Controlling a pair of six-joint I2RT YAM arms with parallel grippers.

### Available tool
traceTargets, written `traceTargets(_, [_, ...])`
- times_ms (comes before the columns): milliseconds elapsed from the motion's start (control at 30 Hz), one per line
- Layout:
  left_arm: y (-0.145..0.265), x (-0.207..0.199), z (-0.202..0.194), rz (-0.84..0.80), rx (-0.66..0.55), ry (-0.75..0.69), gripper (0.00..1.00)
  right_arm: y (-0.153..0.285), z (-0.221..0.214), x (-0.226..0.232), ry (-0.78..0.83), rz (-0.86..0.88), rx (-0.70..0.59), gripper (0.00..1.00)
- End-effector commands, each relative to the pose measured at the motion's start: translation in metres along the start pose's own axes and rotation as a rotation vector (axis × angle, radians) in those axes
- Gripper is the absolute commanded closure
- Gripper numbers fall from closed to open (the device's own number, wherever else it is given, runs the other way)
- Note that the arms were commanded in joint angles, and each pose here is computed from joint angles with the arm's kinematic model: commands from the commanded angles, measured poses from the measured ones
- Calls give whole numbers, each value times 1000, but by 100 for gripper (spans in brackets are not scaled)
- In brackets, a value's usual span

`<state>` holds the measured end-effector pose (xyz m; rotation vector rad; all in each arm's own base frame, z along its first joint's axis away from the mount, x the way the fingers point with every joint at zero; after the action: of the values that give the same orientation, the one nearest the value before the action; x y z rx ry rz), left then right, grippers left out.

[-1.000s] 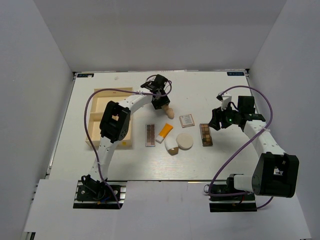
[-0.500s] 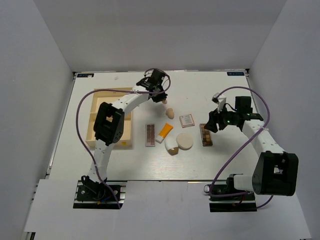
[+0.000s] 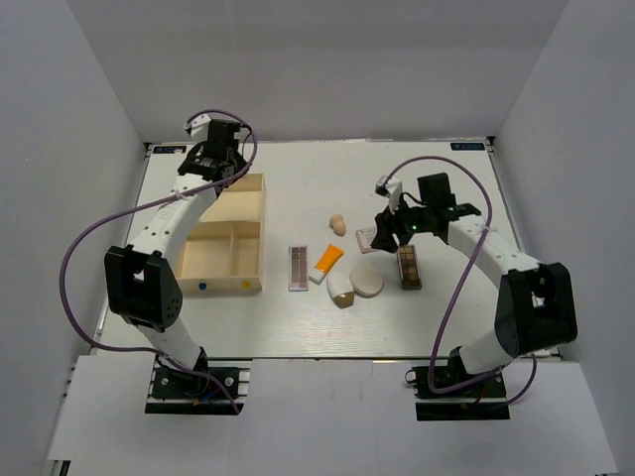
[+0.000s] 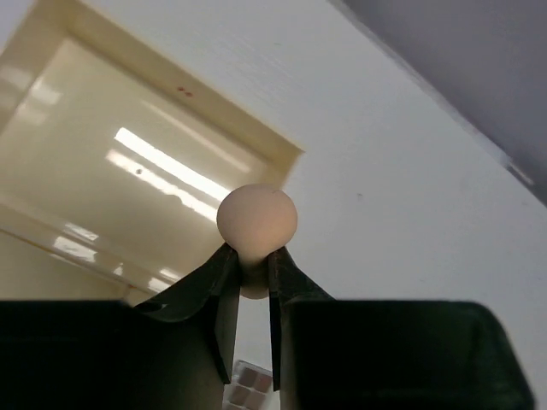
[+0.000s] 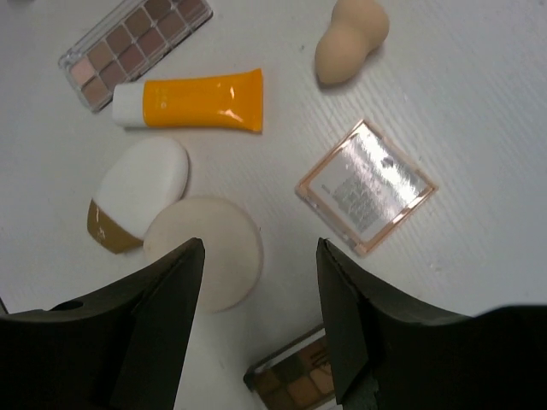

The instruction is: Organize the makeup

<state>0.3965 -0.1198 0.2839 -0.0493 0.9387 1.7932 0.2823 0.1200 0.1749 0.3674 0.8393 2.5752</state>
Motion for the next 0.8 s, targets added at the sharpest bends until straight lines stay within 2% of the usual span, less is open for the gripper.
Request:
traceTargets(0, [-6, 35, 2, 135, -8, -43, 71, -17, 38, -13, 32, -77, -47, 39])
traceTargets(67, [-13, 46, 6, 174, -8, -43, 64, -31, 51, -17, 4, -93, -39, 39])
traceTargets(200, [-26, 60, 10, 222, 4, -27, 61, -57, 66, -22, -79, -133, -7, 37])
traceTargets(333, [-35, 67, 10, 247, 29, -12, 49, -78, 76, -24, -139, -164, 19, 34])
traceTargets(367, [-36, 67, 9, 248, 34, -11, 41, -84, 78, -27, -145, -172, 23, 33])
traceTargets(433, [-38, 71, 11, 257, 35, -5, 31, -94, 77, -29, -159, -191, 39, 31])
traceTargets(567, [-37, 74, 19, 259, 27, 10, 20, -109, 81, -33, -152, -219, 55, 30])
traceTargets(767, [-18, 68, 31, 195, 25, 32, 20, -134, 77, -41, -151, -247, 94, 29])
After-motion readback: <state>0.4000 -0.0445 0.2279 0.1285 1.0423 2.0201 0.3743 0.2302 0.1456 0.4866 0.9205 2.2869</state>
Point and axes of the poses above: each gripper's point midway between its finger pads, its own y axis back along the fingers, its own x axis along the line the jaws close on, z = x × y, the point moved 9 cm from there along y, back along the fingers, and after that the axes turned 4 degrees about y, right-handed, at the moved point
